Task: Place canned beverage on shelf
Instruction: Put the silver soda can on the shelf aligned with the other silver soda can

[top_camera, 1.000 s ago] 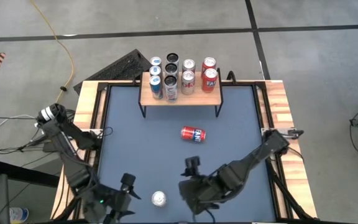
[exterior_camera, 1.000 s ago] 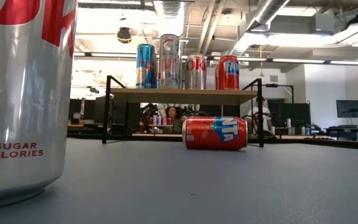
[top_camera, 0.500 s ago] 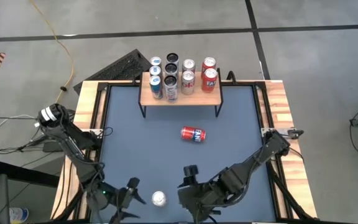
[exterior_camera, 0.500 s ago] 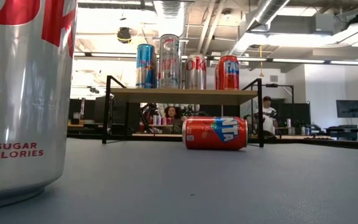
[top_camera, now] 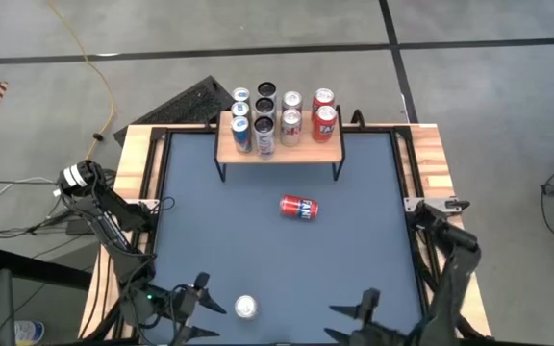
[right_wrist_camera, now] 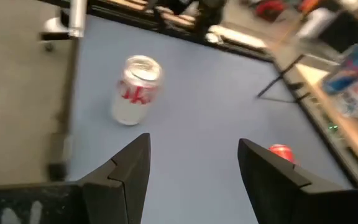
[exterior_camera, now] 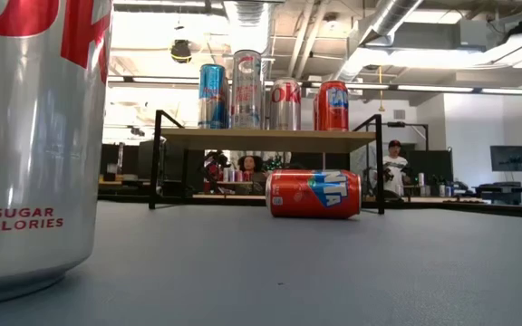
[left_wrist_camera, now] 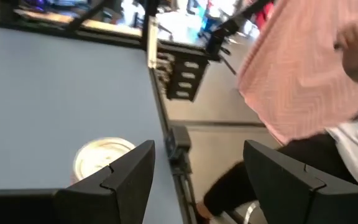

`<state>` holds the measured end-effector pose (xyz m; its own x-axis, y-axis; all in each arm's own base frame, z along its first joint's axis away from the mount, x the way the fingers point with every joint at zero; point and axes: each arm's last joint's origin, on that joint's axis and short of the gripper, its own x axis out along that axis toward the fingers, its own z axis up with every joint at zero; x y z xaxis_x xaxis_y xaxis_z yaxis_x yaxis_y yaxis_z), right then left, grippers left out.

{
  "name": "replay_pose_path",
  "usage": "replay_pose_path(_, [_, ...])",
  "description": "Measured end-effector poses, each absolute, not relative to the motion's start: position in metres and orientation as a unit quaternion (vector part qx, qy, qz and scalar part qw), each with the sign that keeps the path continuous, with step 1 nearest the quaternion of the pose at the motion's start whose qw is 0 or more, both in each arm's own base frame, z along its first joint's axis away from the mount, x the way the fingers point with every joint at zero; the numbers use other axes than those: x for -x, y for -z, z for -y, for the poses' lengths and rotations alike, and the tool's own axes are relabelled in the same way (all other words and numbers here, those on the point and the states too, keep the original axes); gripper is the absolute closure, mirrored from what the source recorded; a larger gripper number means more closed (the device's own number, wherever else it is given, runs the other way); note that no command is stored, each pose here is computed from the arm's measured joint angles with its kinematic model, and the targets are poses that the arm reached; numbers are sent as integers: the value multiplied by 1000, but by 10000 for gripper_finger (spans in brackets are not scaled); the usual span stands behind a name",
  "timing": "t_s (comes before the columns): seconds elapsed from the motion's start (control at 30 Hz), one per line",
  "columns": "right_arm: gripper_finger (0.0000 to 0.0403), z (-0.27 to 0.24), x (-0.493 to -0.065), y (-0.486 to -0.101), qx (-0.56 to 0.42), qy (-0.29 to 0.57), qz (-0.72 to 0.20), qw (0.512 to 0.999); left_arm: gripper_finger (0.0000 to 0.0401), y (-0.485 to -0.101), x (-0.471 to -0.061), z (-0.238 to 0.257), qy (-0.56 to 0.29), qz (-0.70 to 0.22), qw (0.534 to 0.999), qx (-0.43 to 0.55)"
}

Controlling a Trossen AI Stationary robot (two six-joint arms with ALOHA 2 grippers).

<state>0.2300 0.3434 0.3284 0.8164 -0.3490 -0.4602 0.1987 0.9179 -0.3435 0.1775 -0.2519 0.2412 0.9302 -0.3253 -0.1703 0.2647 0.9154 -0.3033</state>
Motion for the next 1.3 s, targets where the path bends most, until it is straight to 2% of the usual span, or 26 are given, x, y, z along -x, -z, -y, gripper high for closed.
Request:
replay_pose_path(0.1, [168,-347,-237,-294,165,180,-244,939,166,-241,-178,251,136,-106,975,142])
replay_pose_path(0.23, [168,-335,-234,-244,160,250,-153,943,166,-242,-178,251,140,-104,974,144])
replay_pose_path(0.3, [168,-321,-231,-231,133,271,-94,949,166,-243,-178,252,147,-102,973,145])
replay_pose_path(0.43, [176,-285,-228,-240,102,301,-72,945,166,-246,-178,253,160,-90,972,147])
replay_pose_path(0.6, [212,-262,-242,-266,115,318,-154,929,166,-249,-183,251,177,-84,970,147])
replay_pose_path(0.7, [243,-259,-256,-287,121,263,-232,929,166,-248,-186,248,169,-81,972,139])
replay_pose_path(0.8, [273,-260,-279,-298,138,134,-286,939,166,-249,-190,245,165,-79,974,130])
replay_pose_path(0.9, [293,-258,-298,-306,132,-19,-271,953,166,-249,-191,246,177,-80,973,123])
replay_pose_path(0.97, [299,-252,-303,-311,101,-80,-237,963,166,-249,-190,246,187,-81,971,123])
replay_pose_path(1.07, [300,-240,-302,-301,79,-96,-222,967,166,-249,-187,248,194,-83,969,131])
replay_pose_path(1.2, [300,-227,-305,-270,83,-60,-219,970,166,-248,-185,250,194,-92,966,143])
replay_pose_path(1.3, [300,-220,-313,-265,61,-30,-191,979,166,-248,-183,251,191,-94,964,157])
